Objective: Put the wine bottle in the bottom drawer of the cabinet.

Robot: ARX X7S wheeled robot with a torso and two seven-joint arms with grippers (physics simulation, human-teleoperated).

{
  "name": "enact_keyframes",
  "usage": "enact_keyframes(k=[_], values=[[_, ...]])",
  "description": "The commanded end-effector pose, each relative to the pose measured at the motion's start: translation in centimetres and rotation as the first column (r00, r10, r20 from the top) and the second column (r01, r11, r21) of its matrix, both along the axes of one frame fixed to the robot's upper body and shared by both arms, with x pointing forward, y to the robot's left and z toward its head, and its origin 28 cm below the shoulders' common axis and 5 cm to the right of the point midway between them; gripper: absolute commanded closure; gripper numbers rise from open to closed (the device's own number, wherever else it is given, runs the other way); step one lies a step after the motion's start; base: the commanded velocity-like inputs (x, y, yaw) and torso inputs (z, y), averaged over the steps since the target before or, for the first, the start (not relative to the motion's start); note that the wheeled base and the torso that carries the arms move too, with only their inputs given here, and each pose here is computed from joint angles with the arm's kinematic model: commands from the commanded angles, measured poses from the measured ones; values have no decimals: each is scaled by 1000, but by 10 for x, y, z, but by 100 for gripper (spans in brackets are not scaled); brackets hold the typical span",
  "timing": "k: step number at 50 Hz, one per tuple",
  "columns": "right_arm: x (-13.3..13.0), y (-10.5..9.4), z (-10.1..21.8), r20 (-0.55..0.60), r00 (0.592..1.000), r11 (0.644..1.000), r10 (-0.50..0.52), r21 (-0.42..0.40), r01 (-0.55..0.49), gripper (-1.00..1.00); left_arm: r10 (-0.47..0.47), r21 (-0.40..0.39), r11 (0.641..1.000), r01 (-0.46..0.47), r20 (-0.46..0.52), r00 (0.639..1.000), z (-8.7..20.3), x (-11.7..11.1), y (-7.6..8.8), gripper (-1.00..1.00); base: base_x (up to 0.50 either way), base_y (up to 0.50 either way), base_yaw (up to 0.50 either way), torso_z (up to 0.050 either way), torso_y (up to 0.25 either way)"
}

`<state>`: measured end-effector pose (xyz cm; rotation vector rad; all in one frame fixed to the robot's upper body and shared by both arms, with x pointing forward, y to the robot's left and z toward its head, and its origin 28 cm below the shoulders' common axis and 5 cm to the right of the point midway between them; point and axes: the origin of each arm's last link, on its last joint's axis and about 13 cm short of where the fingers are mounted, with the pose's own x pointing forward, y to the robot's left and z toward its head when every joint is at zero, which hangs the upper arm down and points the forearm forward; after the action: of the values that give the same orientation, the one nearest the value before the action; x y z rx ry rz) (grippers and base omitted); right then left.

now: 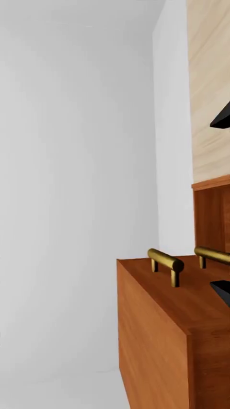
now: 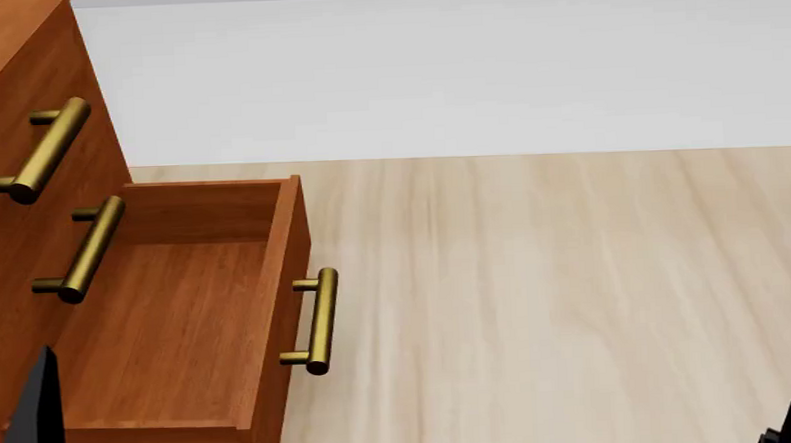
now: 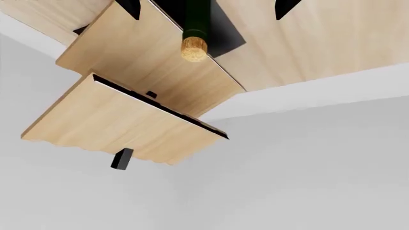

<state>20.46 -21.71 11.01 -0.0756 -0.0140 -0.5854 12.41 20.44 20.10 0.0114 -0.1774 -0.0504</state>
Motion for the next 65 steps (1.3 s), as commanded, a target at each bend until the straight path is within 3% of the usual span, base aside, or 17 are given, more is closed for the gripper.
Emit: enact_keyframes(k=[1,16,47,59,60,65], values=[[7,-6,-6,-29,1000,1000,-4,1,4,-100,2,-3,1000,-2,4,1000,2,0,0,-100,0,0,0,0,0],[17,-12,-7,-52,999,1000,-9,-10,9,-100,-4,-7,1000,4,6,1000,4,0,-1,-100,0,0,0,0,0],[38,-29,-6,-40,999,996,-16,90,20,-100,-2,-8,1000,2,-16,1000,1,2,-1,-100,0,0,0,0,0],[46,-33,-10,-67,997,997,-22,69,27,-100,-7,-12,1000,7,-23,1000,-1,3,-2,-100,0,0,0,0,0],[47,-34,-11,-92,995,999,-39,30,42,-100,-9,-9,1000,9,-22,1000,-1,3,-3,-100,0,0,0,0,0],[51,-36,-15,-97,995,998,-37,52,42,-100,-12,-7,1000,12,-23,1000,-1,3,-3,-100,0,0,0,0,0]])
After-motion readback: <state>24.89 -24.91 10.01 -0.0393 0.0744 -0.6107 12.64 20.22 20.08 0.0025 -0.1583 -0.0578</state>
